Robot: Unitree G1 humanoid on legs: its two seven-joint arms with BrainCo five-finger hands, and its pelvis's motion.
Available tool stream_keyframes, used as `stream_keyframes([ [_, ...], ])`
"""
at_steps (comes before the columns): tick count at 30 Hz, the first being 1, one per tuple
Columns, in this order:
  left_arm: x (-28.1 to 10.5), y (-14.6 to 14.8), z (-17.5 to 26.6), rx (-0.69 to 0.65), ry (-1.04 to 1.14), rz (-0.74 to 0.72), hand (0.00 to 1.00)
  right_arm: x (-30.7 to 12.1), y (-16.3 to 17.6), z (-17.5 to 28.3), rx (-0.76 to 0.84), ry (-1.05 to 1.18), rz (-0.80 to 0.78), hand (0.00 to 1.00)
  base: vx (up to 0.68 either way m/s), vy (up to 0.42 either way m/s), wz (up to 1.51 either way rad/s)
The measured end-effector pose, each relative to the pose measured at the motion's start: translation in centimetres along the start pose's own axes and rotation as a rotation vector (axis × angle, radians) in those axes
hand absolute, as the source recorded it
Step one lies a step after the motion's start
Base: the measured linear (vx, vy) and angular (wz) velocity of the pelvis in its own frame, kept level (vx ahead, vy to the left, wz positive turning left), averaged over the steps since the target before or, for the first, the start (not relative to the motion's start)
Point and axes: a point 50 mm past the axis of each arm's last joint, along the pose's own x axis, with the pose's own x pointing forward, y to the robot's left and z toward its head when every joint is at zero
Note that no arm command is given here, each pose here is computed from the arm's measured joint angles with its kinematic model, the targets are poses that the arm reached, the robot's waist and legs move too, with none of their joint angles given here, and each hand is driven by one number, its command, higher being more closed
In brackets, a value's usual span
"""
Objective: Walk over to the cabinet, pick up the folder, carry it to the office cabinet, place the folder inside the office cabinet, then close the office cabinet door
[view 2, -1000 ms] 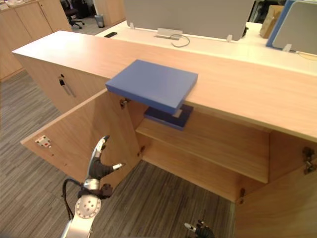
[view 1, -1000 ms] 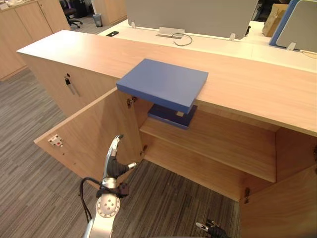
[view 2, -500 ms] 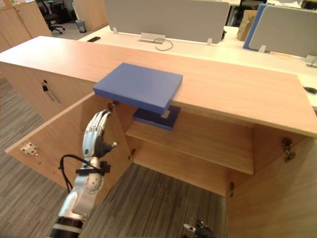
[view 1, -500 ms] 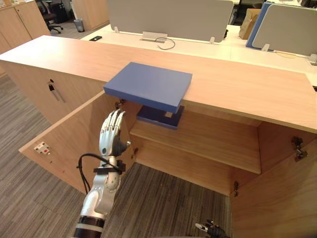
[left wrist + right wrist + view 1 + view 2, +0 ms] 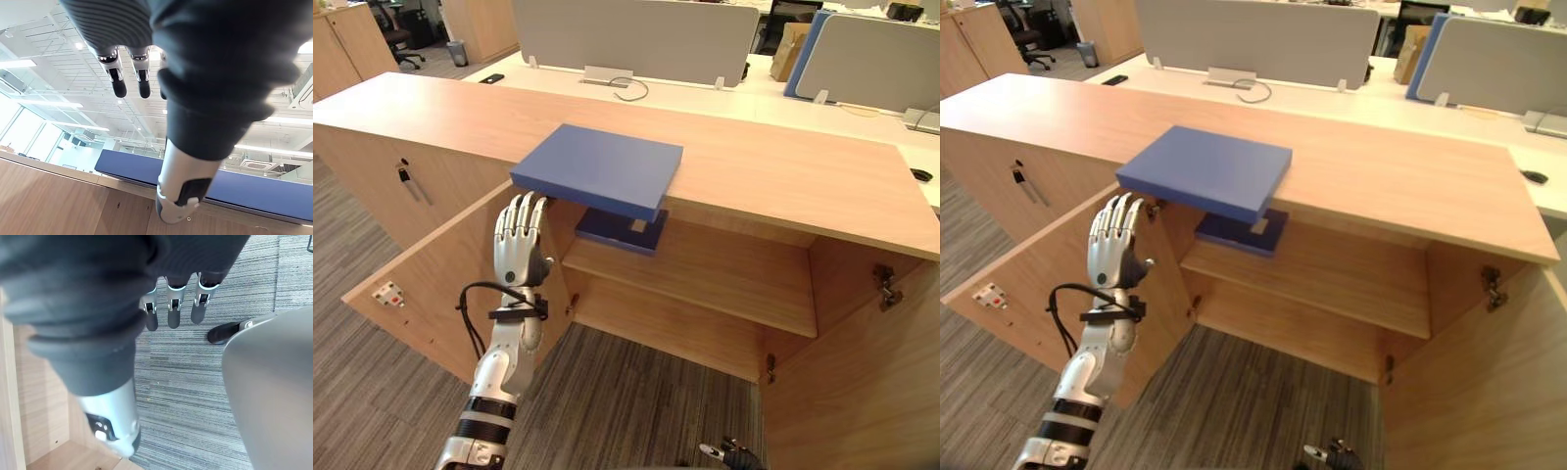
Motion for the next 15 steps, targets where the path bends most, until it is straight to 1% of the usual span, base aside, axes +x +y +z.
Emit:
stream_keyframes([
  [6,1.0,0.2,0.3,0.019,-0.038,0.015,0.00,0.0,0.1,0.0,0.002,0.000,-0.004,0.00,-0.06,-0.008,-0.01],
  [15,1.9,-0.9,0.5,0.043,-0.057,-0.023,0.00,0.0,0.4,-0.2,0.006,0.006,-0.001,0.00,-0.05,-0.008,0.00],
])
